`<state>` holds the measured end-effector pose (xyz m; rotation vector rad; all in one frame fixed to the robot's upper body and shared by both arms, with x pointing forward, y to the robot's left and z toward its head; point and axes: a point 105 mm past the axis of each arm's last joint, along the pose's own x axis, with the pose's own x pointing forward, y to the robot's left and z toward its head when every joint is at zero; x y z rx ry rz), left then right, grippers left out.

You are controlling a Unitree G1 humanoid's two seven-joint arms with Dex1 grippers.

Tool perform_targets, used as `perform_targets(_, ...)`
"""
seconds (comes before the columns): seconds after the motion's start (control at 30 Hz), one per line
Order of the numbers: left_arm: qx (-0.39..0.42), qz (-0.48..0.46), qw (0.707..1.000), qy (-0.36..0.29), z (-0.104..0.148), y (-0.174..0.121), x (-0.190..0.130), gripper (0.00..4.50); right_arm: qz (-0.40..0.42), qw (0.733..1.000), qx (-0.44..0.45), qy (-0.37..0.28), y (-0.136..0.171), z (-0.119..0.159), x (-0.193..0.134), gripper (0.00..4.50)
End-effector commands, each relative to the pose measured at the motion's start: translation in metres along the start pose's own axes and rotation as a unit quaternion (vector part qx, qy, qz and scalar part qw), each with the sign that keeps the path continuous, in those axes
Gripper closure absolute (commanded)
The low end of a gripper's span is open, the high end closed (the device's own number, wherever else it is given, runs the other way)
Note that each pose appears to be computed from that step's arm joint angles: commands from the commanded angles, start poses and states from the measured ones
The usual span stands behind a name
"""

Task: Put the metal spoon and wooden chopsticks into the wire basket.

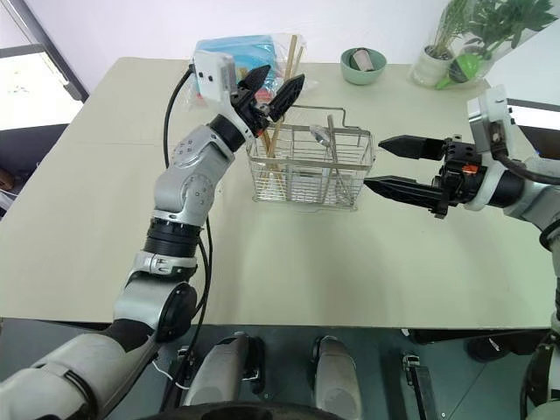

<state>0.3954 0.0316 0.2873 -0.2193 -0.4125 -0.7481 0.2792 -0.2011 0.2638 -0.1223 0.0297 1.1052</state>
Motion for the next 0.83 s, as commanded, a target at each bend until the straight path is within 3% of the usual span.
perform_targets(0.03,0.023,-0.017,0.998,-0.049,0.041,-0.006,-0.006,0.02,0.001,1.000,-0.018,-0.012,-0.004,0.008,-0.001,0.00)
perform_targets(0.13,0.060,-0.031,0.997,-0.044,0.073,0.000,-0.023,0.02,0.001,1.000,-0.017,-0.009,-0.012,0.006,0.000,0.00)
perform_targets(0.23,0.130,-0.059,0.990,0.002,0.095,0.008,-0.049,0.02,0.002,1.000,-0.019,-0.005,-0.017,0.004,0.001,0.00)
perform_targets(0.33,0.168,-0.090,0.978,0.083,0.104,0.018,-0.083,0.02,0.002,1.000,-0.021,-0.003,-0.021,0.002,0.000,0.00)
perform_targets(0.47,0.224,-0.143,0.923,0.279,0.105,0.032,-0.167,0.02,0.002,1.000,-0.021,-0.001,-0.025,0.001,-0.003,0.00)
perform_targets(0.53,0.227,-0.128,0.910,0.322,0.109,0.041,-0.187,0.02,0.002,1.000,-0.021,0.000,-0.027,0.000,-0.005,0.00)
perform_targets(0.63,0.234,-0.101,0.899,0.355,0.119,0.054,-0.208,0.02,0.003,1.000,-0.022,0.001,-0.029,-0.001,-0.005,0.00)
perform_targets(0.83,0.246,-0.077,0.904,0.341,0.124,0.059,-0.211,0.02,0.007,1.000,-0.023,-0.002,-0.031,0.000,-0.002,0.00)
